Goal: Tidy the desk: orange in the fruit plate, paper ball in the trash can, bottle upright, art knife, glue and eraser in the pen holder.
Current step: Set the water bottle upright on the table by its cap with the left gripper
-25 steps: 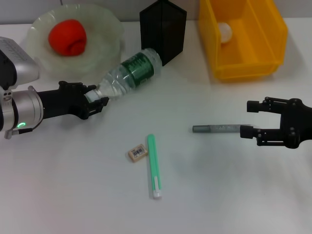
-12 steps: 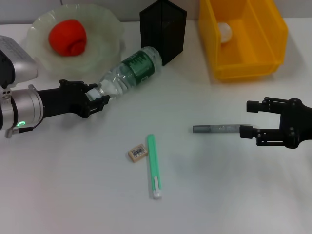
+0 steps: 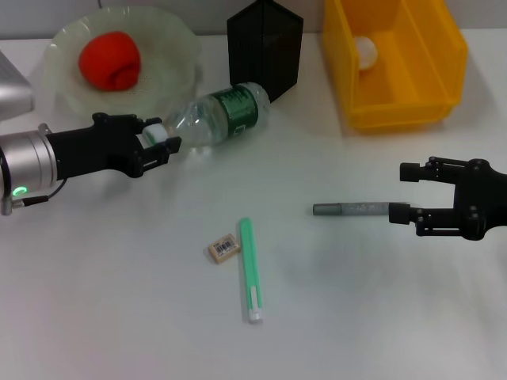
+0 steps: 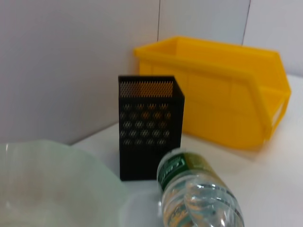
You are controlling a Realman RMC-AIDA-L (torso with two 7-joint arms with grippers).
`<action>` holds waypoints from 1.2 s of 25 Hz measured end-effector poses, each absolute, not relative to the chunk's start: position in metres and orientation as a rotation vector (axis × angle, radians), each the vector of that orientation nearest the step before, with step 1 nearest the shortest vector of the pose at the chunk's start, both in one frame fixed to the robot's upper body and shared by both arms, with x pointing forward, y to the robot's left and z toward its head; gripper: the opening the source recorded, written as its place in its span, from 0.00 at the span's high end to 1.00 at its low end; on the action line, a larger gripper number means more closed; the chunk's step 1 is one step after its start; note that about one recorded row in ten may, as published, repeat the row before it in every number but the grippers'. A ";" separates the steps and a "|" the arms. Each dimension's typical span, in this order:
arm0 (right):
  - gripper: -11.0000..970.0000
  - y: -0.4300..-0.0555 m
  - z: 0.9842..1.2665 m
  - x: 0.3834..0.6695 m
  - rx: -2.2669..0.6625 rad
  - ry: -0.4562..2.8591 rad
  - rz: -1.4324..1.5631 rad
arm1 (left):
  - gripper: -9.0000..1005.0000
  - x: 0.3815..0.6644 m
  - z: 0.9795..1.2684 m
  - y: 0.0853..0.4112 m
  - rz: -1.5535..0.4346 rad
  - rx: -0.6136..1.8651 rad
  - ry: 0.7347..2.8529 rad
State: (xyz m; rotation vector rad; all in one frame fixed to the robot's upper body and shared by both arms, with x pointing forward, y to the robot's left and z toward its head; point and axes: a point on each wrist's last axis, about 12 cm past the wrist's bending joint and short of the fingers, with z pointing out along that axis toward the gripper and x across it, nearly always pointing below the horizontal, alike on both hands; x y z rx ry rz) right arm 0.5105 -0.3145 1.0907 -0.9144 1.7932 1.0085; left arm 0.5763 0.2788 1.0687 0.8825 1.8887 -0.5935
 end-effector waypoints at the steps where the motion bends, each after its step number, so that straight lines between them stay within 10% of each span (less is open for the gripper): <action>1: 0.16 -0.314 1.091 0.511 -0.915 1.793 1.008 | 0.55 0.576 1.070 0.279 -0.598 0.880 1.884; 30: 0.16 -0.316 1.092 0.512 -0.919 1.794 1.001 | 0.55 0.570 1.103 0.284 -0.780 0.821 1.684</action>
